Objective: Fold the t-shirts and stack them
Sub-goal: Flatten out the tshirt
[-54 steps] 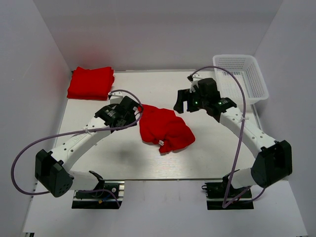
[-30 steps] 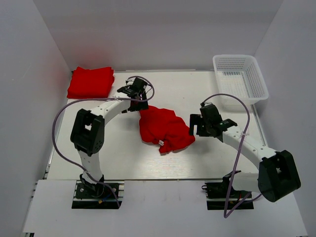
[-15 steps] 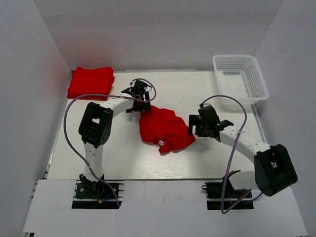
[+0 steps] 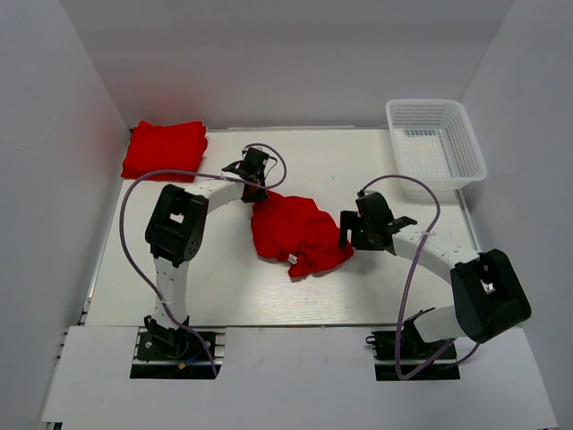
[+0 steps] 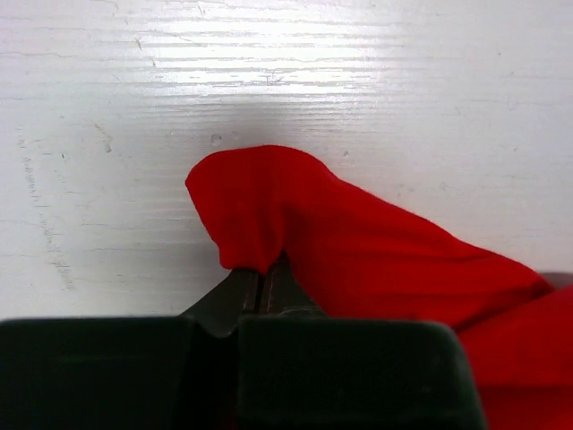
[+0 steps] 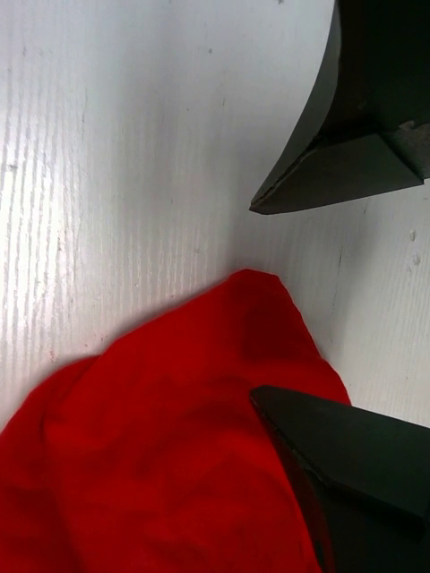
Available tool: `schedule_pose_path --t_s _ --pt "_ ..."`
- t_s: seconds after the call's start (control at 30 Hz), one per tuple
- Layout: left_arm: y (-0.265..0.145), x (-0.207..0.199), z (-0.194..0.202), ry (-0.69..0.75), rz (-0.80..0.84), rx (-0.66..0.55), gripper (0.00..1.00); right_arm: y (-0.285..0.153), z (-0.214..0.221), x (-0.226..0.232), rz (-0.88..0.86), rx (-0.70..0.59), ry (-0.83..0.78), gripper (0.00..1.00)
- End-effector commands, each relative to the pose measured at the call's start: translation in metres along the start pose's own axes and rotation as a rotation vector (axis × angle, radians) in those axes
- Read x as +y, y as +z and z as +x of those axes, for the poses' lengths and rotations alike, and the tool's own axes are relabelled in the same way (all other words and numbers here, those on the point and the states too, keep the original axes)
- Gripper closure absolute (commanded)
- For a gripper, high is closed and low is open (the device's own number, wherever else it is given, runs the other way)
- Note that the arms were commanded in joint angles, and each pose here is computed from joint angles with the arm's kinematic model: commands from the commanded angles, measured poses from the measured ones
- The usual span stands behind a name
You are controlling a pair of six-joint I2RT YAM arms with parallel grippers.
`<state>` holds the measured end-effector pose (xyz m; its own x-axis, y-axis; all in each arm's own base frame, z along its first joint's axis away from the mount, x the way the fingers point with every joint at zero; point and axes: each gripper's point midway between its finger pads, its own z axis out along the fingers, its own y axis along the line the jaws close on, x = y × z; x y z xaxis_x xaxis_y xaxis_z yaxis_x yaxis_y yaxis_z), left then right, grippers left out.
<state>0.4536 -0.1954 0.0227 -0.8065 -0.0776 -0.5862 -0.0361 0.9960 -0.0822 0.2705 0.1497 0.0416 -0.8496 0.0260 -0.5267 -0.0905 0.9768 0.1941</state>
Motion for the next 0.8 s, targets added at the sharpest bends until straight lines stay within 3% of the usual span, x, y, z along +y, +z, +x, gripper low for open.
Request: schedule_pose_path --t_s 0.0,0.13,0.43,0.53,0.57,0.63,0.77 --pt "0.003 0.001 0.015 0.027 0.018 0.041 1.0 0.005 0.0 0.007 -0.039 0.002 -0.001 0.18" --pt "0.004 0.008 0.025 0.03 0.002 0.052 1.0 0.008 0.004 0.011 -0.06 0.026 -0.009 0.24" --pt "-0.008 0.007 0.019 0.021 0.022 0.01 1.0 0.02 0.017 0.01 -0.052 0.093 -0.011 0.5" --pt "-0.009 0.008 0.017 0.039 0.027 -0.001 1.0 0.023 0.02 0.008 -0.043 0.104 -0.015 0.71" --pt "-0.009 0.008 0.017 0.052 0.027 -0.001 1.0 0.023 0.019 0.008 -0.038 0.1 -0.013 0.84" --pt "-0.012 0.004 0.011 0.046 0.051 -0.023 1.0 0.022 0.012 0.009 -0.041 0.076 -0.022 0.98" --pt "-0.031 -0.001 -0.013 0.067 0.085 -0.105 1.0 0.012 -0.012 0.005 -0.007 -0.009 -0.039 1.0"
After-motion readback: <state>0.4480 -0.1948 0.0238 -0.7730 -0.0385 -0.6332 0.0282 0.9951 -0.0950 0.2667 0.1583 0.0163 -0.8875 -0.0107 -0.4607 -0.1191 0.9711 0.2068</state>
